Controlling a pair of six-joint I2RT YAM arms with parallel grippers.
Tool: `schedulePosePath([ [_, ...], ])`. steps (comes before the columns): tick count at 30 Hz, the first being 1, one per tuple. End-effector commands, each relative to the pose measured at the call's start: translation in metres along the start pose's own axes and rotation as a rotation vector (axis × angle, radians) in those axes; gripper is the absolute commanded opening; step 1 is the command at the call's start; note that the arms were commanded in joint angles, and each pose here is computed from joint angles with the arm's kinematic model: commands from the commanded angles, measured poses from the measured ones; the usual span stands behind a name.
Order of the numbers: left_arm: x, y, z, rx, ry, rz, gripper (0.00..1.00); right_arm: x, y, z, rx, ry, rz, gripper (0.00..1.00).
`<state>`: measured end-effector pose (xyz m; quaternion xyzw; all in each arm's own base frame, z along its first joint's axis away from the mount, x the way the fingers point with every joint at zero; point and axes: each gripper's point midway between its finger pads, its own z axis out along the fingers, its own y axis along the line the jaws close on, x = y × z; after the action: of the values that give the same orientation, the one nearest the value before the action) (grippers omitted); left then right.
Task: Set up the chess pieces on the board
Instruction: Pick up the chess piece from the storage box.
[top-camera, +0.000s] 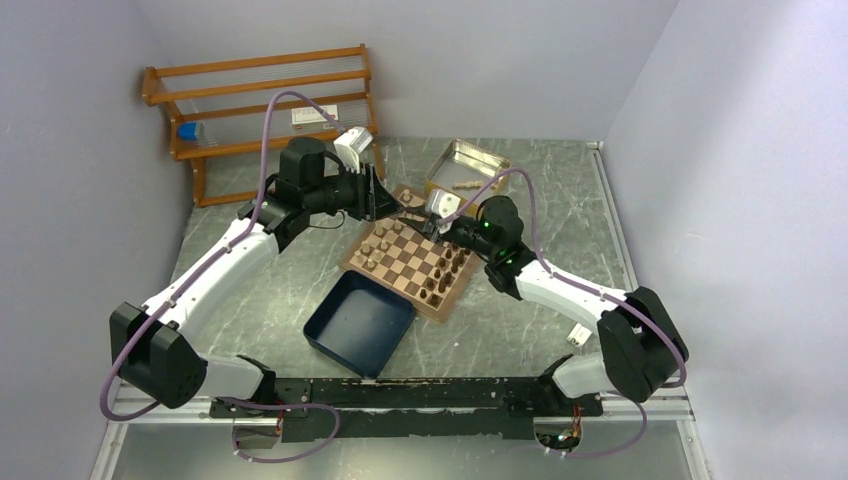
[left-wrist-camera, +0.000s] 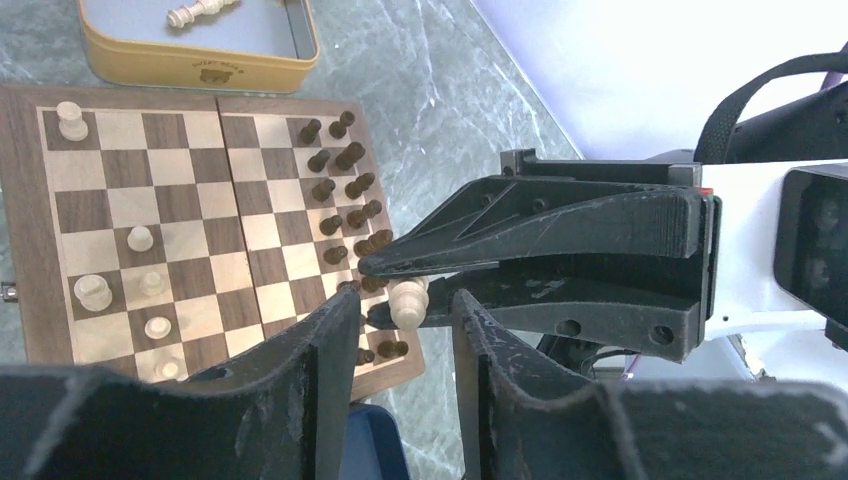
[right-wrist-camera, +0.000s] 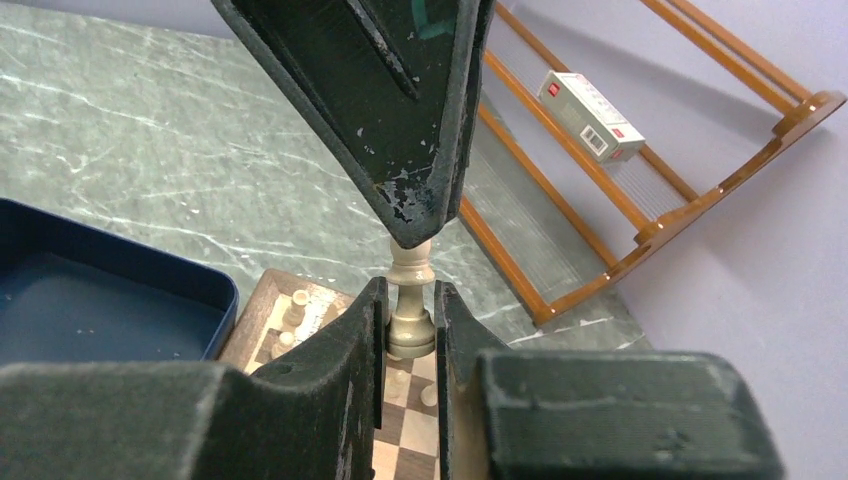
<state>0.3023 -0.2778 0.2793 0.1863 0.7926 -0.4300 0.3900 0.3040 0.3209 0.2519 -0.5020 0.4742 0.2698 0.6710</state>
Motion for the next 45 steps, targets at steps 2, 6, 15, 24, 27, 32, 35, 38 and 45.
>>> schedulePosePath([
  [2,-0.015,-0.002,0.001,0.017,-0.072,0.006,0.44,-0.014,-0.009,0.006,0.035,-0.055,0.038,0.0],
  [6,-0.011,-0.001,0.005,0.026,-0.052,-0.002,0.41,-0.015,-0.011,0.008,0.049,-0.064,0.069,0.0],
  [15,-0.005,0.003,0.006,0.011,-0.028,-0.015,0.35,-0.011,-0.014,0.009,0.071,-0.053,0.094,0.0],
  [24,-0.003,0.007,0.006,-0.004,-0.016,-0.004,0.3,-0.01,-0.017,0.011,0.086,-0.054,0.13,0.0],
  [27,-0.004,0.008,0.006,-0.011,-0.017,0.008,0.23,-0.009,-0.015,0.012,0.078,-0.053,0.136,0.0],
  [32,-0.006,0.01,0.008,-0.018,-0.015,0.012,0.14,-0.006,-0.015,0.011,0.087,-0.041,0.159,0.09],
  [35,-0.01,0.012,0.006,-0.047,-0.017,0.025,0.14,-0.002,-0.011,0.008,0.096,-0.029,0.227,0.31],
  [38,-0.014,0.019,0.004,-0.093,-0.015,0.045,0.14,0.001,0.0,-0.001,0.086,-0.021,0.282,0.52],
  [45,-0.015,0.052,-0.006,-0.288,-0.001,0.094,0.14,0.009,0.007,-0.024,0.172,0.052,0.478,0.82],
])
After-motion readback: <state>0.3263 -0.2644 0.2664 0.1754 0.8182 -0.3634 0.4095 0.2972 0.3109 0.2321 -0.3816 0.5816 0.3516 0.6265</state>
